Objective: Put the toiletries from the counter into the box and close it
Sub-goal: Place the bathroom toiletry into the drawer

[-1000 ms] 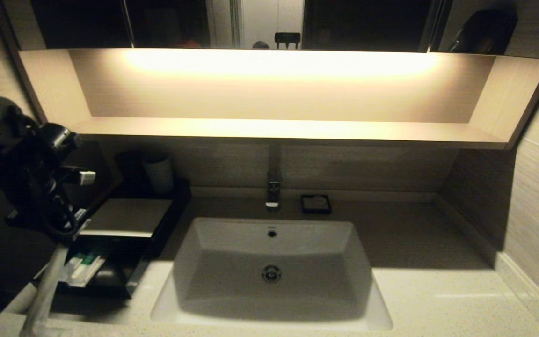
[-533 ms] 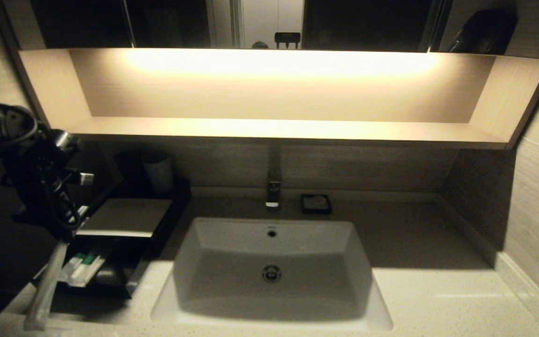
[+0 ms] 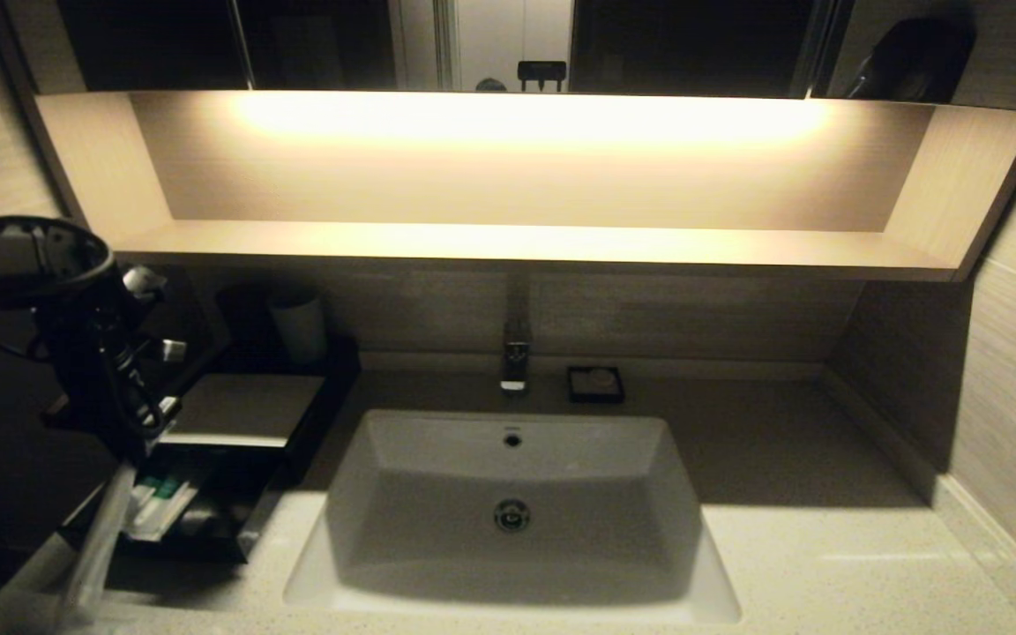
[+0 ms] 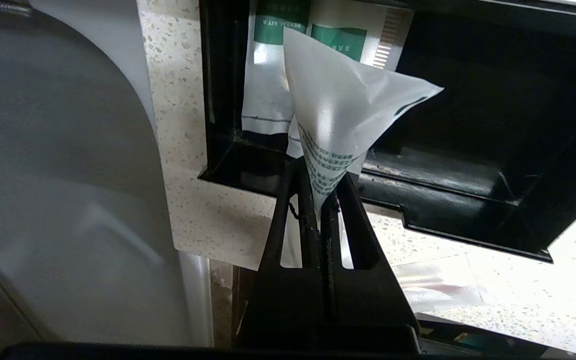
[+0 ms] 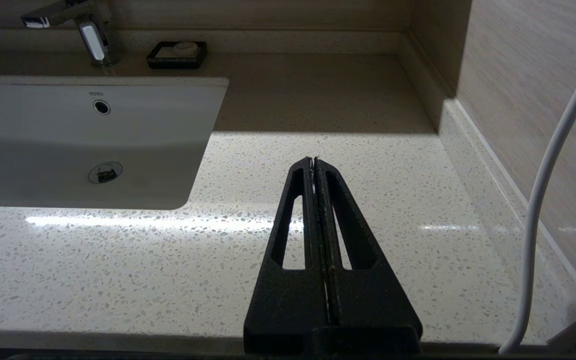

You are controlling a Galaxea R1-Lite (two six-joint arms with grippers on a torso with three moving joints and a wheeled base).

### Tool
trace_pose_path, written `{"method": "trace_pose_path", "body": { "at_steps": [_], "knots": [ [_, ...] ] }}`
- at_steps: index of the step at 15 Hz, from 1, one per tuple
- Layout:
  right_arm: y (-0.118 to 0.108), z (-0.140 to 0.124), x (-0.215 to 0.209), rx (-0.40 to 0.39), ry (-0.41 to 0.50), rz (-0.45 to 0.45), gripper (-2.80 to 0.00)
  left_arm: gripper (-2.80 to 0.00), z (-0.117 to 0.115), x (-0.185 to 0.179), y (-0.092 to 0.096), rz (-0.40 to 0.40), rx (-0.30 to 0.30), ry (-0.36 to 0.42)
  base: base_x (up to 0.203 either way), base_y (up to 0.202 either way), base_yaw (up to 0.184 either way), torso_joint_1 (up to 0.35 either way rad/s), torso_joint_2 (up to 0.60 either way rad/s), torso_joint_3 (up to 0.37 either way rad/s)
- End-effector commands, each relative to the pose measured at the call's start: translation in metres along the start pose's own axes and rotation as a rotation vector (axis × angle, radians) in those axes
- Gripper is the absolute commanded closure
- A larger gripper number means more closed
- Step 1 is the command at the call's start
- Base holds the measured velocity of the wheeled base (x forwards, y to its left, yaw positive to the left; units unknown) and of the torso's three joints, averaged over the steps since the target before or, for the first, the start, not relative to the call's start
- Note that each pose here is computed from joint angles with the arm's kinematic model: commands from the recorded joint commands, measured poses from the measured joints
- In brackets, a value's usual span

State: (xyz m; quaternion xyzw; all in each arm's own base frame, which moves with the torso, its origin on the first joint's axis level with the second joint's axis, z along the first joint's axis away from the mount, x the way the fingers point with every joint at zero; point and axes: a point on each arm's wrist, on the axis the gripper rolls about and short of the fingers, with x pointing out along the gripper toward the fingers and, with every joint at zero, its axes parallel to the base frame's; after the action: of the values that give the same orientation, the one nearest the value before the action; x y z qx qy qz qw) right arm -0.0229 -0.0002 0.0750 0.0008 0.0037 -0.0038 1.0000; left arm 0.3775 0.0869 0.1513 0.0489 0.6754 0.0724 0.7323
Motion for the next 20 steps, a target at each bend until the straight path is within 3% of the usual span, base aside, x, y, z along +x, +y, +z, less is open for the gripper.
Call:
{"method": "trace_pose_path", "body": {
  "at_steps": [1, 7, 8, 16, 20],
  "knots": [
    [0.000, 0.000, 0.000, 0.000, 0.000, 0.000, 0.00, 0.00, 0.001, 0.005, 0.000, -0.002, 0.005, 0.019, 0.000, 0.000, 0.000, 0.000, 0.00, 0.000],
    [0.000, 0.000, 0.000, 0.000, 0.000, 0.000, 0.00, 0.00, 0.004, 0.014, -0.001, -0.007, 0.010, 0.044, 0.000, 0.000, 0.000, 0.000, 0.00, 0.000],
    [0.000, 0.000, 0.000, 0.000, 0.000, 0.000, 0.00, -2.80, 0.004, 0.014, -0.001, -0.007, 0.010, 0.044, 0.000, 0.000, 0.000, 0.000, 0.00, 0.000],
    [0.000, 0.000, 0.000, 0.000, 0.000, 0.000, 0.00, -2.80, 0.005, 0.018, -0.005, -0.011, 0.022, 0.059, 0.000, 0.000, 0.000, 0.000, 0.00, 0.000],
    [0.000, 0.000, 0.000, 0.000, 0.000, 0.000, 0.00, -2.80, -0.001, -0.003, -0.003, -0.002, 0.012, 0.013, 0.000, 0.000, 0.000, 0.000, 0.00, 0.000]
  ]
}}
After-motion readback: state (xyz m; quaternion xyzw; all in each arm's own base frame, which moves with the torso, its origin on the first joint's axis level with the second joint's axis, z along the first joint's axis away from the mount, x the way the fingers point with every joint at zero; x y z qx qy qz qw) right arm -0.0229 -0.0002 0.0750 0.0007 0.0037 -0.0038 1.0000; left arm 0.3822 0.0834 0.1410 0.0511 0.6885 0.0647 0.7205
